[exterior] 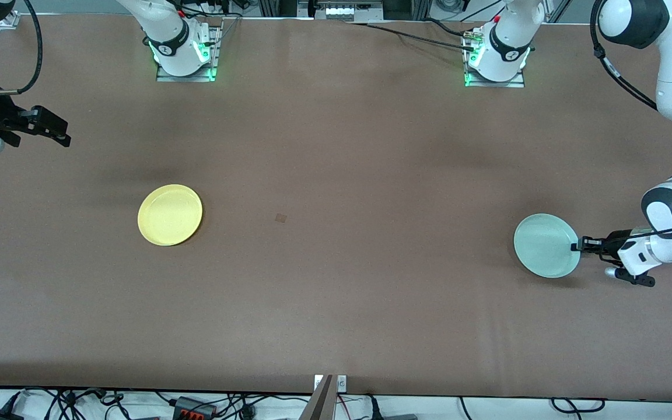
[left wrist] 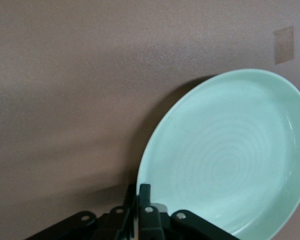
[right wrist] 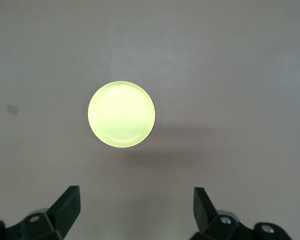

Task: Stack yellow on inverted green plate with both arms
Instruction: 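Grasp the green plate rim while the right gripper reaches the yellow plate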

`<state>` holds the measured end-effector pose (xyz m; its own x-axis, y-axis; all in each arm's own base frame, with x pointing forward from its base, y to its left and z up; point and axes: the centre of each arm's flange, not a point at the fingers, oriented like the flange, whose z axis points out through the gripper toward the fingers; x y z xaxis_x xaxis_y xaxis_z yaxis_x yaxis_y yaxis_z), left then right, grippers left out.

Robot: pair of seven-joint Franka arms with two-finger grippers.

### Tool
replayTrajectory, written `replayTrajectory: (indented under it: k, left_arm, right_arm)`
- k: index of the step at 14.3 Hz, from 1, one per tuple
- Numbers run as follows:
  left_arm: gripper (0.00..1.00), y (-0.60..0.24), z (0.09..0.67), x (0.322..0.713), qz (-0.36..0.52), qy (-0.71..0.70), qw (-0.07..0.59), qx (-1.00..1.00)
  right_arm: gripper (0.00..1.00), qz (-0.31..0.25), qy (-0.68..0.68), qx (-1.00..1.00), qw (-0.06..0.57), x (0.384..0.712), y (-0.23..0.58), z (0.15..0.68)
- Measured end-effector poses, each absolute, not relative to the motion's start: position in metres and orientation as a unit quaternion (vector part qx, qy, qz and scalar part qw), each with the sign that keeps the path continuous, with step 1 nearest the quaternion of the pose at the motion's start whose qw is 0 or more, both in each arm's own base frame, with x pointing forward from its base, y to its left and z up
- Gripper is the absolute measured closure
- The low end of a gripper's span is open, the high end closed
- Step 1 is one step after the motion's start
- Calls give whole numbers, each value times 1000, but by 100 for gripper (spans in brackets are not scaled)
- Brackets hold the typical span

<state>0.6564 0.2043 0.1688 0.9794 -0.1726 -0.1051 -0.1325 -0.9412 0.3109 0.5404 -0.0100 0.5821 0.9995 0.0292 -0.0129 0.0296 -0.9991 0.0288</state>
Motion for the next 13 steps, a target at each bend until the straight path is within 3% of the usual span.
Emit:
replayTrajectory:
  k: [4, 8, 13]
  left_arm:
    - [97, 205, 179, 663, -55, -79, 149, 984]
    - [97, 191, 233, 675, -51, -88, 148, 984]
    - [97, 82, 343, 688, -82, -80, 36, 993]
  right_arm:
    - [0, -39, 19, 999, 15, 550, -6, 549]
    - [0, -108, 18, 994, 21, 580, -13, 462]
    - [0, -165, 16, 986, 18, 606, -19, 366]
